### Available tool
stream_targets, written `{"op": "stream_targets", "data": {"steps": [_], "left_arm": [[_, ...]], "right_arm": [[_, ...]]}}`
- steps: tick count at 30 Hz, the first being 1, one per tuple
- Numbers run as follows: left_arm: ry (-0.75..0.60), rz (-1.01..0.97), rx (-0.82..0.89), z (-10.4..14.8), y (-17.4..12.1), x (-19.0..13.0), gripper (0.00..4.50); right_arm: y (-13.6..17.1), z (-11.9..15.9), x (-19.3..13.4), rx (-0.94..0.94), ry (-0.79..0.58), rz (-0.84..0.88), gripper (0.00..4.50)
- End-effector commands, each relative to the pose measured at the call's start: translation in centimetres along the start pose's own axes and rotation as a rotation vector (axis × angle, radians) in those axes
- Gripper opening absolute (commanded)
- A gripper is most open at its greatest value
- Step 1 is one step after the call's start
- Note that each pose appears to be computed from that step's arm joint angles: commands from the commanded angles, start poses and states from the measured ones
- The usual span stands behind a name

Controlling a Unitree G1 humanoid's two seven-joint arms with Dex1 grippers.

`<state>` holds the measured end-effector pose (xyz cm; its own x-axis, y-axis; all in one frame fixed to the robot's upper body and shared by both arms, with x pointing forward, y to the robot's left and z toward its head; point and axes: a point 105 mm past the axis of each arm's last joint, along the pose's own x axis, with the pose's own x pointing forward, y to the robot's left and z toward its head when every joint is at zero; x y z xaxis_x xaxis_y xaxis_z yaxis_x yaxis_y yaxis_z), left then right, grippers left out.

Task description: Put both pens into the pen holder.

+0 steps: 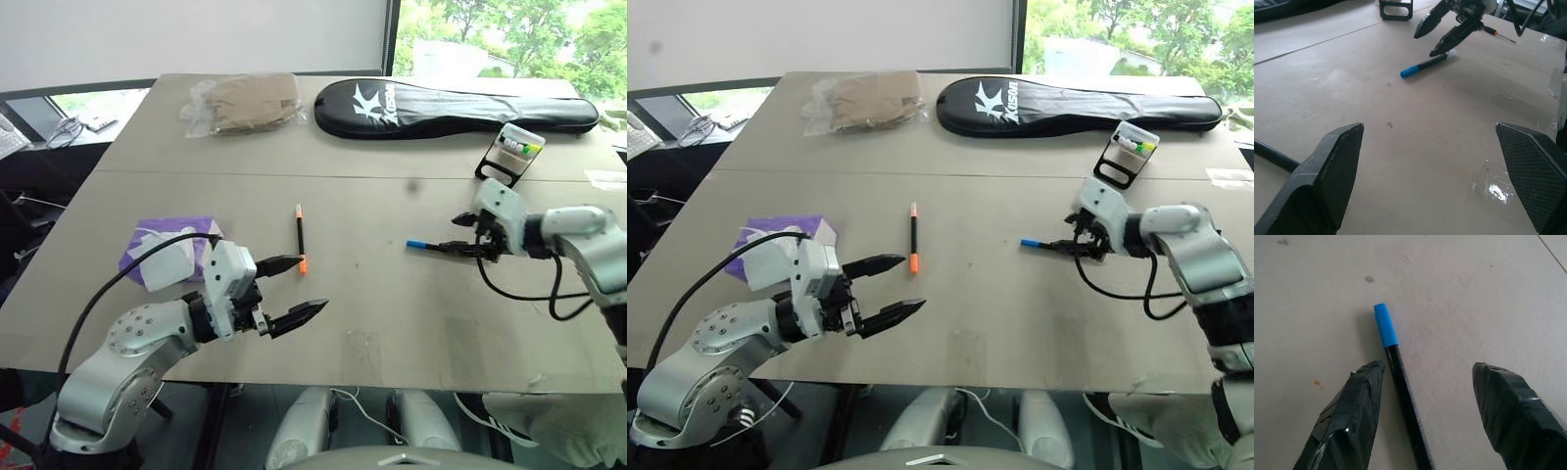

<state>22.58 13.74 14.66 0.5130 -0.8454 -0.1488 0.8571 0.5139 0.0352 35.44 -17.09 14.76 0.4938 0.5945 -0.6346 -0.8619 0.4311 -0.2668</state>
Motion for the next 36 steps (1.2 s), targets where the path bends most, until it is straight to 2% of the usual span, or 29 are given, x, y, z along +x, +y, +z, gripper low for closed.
{"op": "stream_targets", "data": {"steps": [1,5,8,14,21,23,28,32,36], "left_arm": [[-0.012,-0.007,0.029,0.6,-0.9,-0.1,4.50],[-0.008,0.006,0.015,-0.1,-1.5,0.0,4.50],[-0.010,0.009,0.012,-0.2,-1.7,0.1,4.50],[-0.012,0.012,0.008,-0.3,-1.4,0.0,4.50],[-0.021,0.002,-0.005,-0.2,-1.7,0.1,4.50],[-0.024,0.002,-0.013,-0.2,-1.8,0.2,4.50],[-0.028,-0.001,-0.025,-0.6,-1.8,0.5,4.50],[-0.034,-0.009,-0.026,-0.5,-1.9,0.8,4.50],[-0.035,-0.013,-0.023,-0.4,-2.0,0.7,4.50]], "right_arm": [[-0.8,1.5,0.2,-0.054,0.069,0.027,3.11],[-1.1,1.5,0.8,-0.168,0.247,0.026,3.11],[-1.5,2.0,1.1,-0.170,0.333,0.004,3.11],[-0.6,3.5,0.8,-0.040,0.382,0.069,3.11],[-0.9,5.4,-0.4,0.112,0.362,0.056,3.11],[0.0,5.6,-1.0,0.120,0.365,0.075,3.11],[2.8,4.5,-1.3,0.120,0.411,0.116,3.11],[2.8,2.8,-0.8,0.140,0.471,0.063,3.11],[2.9,2.3,0.0,0.149,0.507,0.027,3.11]]}}
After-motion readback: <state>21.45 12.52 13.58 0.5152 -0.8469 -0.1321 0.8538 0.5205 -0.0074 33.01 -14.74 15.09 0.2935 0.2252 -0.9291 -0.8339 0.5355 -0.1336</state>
